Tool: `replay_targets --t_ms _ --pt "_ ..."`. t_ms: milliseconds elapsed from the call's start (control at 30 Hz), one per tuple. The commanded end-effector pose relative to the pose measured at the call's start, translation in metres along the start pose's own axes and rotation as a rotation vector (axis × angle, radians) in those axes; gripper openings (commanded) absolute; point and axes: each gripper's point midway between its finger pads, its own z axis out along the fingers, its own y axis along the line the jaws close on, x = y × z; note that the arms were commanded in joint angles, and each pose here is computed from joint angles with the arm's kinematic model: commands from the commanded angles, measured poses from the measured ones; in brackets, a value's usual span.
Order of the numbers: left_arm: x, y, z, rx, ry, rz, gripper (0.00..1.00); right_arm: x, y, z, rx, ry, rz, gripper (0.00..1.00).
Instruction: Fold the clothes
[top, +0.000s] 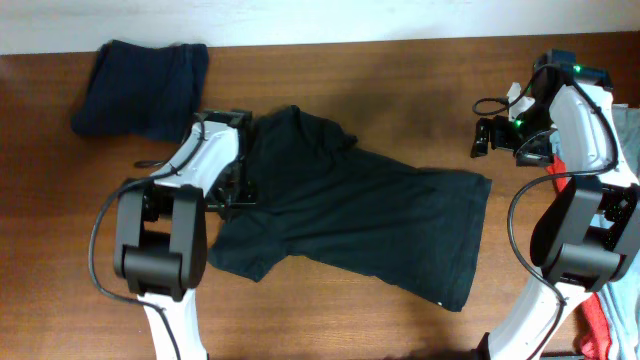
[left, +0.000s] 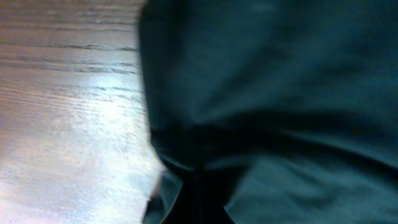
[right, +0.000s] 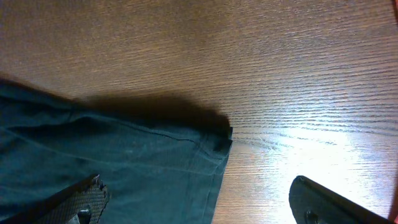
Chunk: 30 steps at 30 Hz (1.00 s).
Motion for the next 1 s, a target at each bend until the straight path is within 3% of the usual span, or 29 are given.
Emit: replay_targets --t_ms 0,400,700,967 --pt "0.003 -0.009 -0.046 0.045 -0.138 0.004 0.01 -0.005 0.003 -0.013 -0.003 -0.039 -0.006 0.99" --pt "0.042 -0.05 -0.04 0.054 -0.068 0.129 0.01 -0.005 0.003 -0.013 -0.003 -0.039 -0.006 0.99" --pt "0.065 -0.049 0.005 0.02 0.008 0.055 0.0 -0.005 0.003 -0.013 -0.003 -0.039 -0.006 0.99" --pt "0.068 -0.051 0.038 0.031 -0.007 0.03 0.01 -0.005 0.003 -0.013 -0.003 -0.039 -0.006 0.99"
